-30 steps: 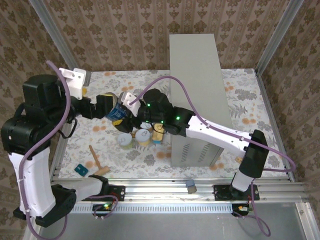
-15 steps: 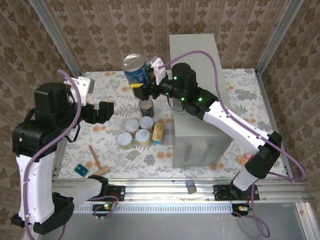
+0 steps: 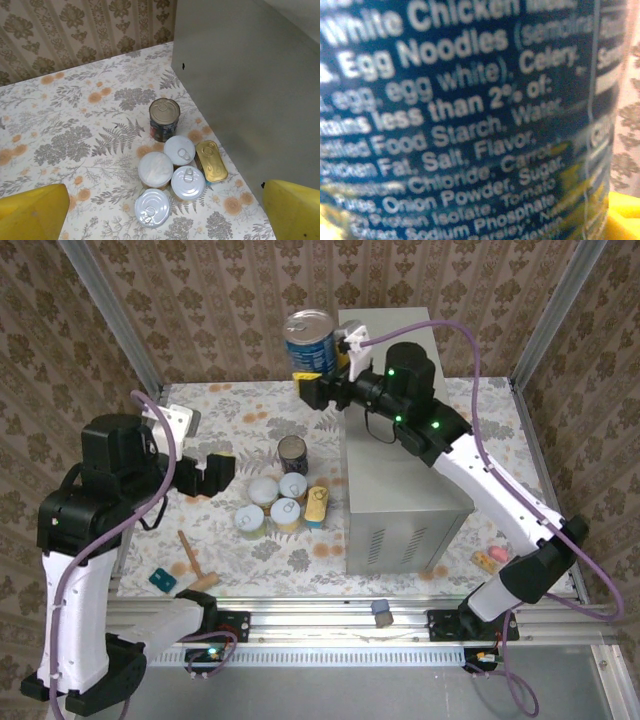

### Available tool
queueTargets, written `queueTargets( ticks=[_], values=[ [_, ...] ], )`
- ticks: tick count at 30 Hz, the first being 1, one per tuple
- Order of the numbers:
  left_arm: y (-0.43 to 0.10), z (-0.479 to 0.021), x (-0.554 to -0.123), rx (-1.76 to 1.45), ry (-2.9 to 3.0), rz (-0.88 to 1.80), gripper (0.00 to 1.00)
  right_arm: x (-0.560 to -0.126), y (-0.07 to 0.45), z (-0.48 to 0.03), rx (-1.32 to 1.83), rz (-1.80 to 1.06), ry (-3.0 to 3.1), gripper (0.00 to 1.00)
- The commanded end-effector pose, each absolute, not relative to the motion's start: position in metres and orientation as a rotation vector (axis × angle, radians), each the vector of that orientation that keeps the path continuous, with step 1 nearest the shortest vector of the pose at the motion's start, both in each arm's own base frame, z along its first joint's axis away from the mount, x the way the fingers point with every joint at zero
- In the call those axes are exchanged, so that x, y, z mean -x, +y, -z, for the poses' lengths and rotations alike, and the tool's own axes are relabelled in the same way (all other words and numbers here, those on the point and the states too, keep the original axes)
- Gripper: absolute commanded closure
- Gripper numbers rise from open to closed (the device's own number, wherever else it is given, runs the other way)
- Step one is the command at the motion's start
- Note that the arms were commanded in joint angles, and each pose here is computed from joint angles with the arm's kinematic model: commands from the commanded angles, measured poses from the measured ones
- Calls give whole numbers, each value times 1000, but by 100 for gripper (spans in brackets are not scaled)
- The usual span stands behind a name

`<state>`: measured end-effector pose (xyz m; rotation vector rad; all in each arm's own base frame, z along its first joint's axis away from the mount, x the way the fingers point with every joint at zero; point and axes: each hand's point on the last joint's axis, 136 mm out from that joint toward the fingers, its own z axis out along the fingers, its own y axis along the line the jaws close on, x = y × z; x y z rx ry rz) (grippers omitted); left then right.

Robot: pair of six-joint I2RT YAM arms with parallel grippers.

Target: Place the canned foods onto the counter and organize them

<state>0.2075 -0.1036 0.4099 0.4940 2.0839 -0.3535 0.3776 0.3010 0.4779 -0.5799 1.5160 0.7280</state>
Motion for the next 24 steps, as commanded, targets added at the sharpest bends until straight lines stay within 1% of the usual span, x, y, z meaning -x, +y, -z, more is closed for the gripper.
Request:
queueTargets(
  ticks=[1, 5, 13, 19, 24],
  values=[
    [-116, -417, -211, -535, 2014, 418, 0, -343, 246, -581, 478, -678, 1243, 30],
    [-127, -416, -214, -530, 1982, 496, 0, -345, 215, -578, 455, -566, 1275, 29],
    [-140, -418, -223, -583, 1934, 544, 0, -367, 160, -556, 395, -443, 1359, 27],
    [-164, -430, -232, -645, 1843, 666, 0, -392, 149, -530, 410, -411, 1442, 28],
    [-178, -440, -235, -705, 1767, 703, 0, -408, 146, -508, 407, -424, 1472, 29]
  ],
)
